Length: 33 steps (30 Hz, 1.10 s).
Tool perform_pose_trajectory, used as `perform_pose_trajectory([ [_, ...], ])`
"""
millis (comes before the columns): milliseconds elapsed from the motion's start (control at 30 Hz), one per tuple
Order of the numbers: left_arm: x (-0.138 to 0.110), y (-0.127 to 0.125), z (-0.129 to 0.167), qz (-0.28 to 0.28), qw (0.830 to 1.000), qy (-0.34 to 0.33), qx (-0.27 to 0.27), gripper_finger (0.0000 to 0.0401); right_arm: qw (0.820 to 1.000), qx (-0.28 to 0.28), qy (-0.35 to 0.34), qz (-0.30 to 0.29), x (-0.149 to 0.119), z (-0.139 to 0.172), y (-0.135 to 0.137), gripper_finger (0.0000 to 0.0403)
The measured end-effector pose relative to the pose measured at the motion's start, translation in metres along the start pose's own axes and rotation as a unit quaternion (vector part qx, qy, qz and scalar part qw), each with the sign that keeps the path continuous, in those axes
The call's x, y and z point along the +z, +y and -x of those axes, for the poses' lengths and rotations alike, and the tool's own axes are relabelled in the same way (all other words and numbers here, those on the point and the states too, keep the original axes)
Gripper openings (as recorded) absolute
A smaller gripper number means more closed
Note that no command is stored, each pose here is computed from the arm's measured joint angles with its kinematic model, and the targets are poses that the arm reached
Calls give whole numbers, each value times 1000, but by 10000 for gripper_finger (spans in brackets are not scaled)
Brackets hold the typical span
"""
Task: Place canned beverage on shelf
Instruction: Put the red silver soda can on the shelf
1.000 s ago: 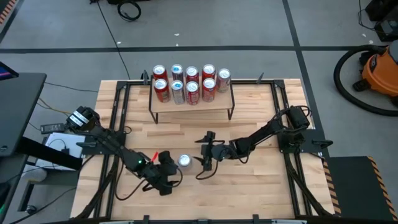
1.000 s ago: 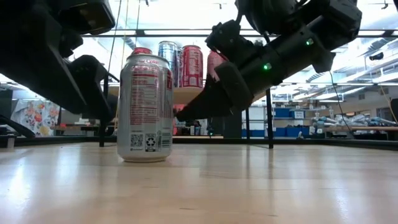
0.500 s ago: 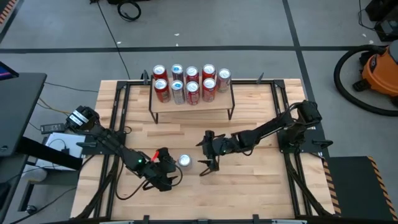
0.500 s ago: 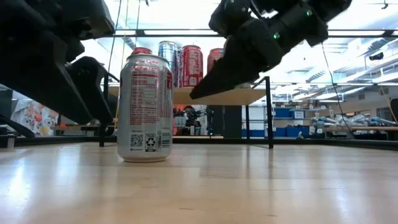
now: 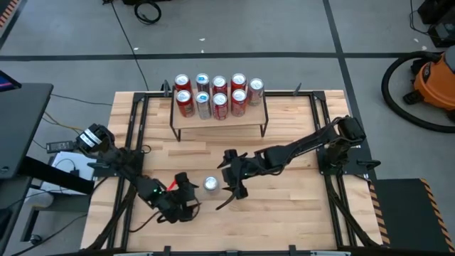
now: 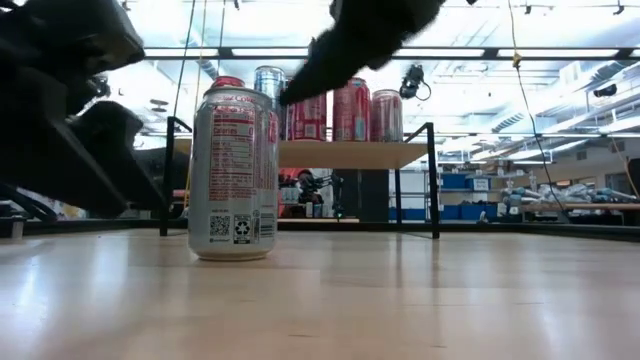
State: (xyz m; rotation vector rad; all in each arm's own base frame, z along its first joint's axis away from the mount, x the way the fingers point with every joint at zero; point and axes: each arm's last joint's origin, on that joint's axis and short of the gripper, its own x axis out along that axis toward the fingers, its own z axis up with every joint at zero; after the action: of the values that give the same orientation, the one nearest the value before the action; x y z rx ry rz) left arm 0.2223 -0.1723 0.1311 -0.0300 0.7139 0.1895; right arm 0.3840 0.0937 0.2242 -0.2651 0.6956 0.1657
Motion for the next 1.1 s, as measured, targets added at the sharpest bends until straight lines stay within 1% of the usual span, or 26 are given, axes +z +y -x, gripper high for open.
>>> perform_pose_trajectory([
  [133,-1,0,2,11,999,-32,20,336,1000,13,-20,-3,12,1,-1,399],
  [267,3,3,-2,19,999,-38,25,336,999,13,-32,1,23,1,-2,400],
  [333,6,3,-4,22,998,-45,24,336,1000,15,-24,6,28,3,-2,400],
  [400,8,4,-5,25,998,-48,22,336,999,15,-27,15,35,0,-2,400],
  [467,10,6,-7,29,998,-50,25,336,999,26,-16,24,36,-3,0,400],
  [533,12,8,-9,31,998,-53,27,336,999,35,-24,26,39,-10,1,400],
  [600,13,11,-11,31,997,-55,31,336,999,40,-12,29,37,-17,3,400],
  [633,13,12,-12,33,997,-55,32,336,998,40,-20,31,39,-20,3,400],
  [767,16,14,-14,21,997,-59,35,336,998,41,-17,38,32,-35,5,400],
  [833,17,14,-14,17,997,-63,34,336,998,39,-14,38,31,-38,4,400],
  [933,17,14,-14,14,997,-61,33,336,999,33,-20,31,30,-43,-1,400],
  [1100,18,14,-14,19,997,-67,36,336,999,38,-3,12,22,-51,-7,400],
])
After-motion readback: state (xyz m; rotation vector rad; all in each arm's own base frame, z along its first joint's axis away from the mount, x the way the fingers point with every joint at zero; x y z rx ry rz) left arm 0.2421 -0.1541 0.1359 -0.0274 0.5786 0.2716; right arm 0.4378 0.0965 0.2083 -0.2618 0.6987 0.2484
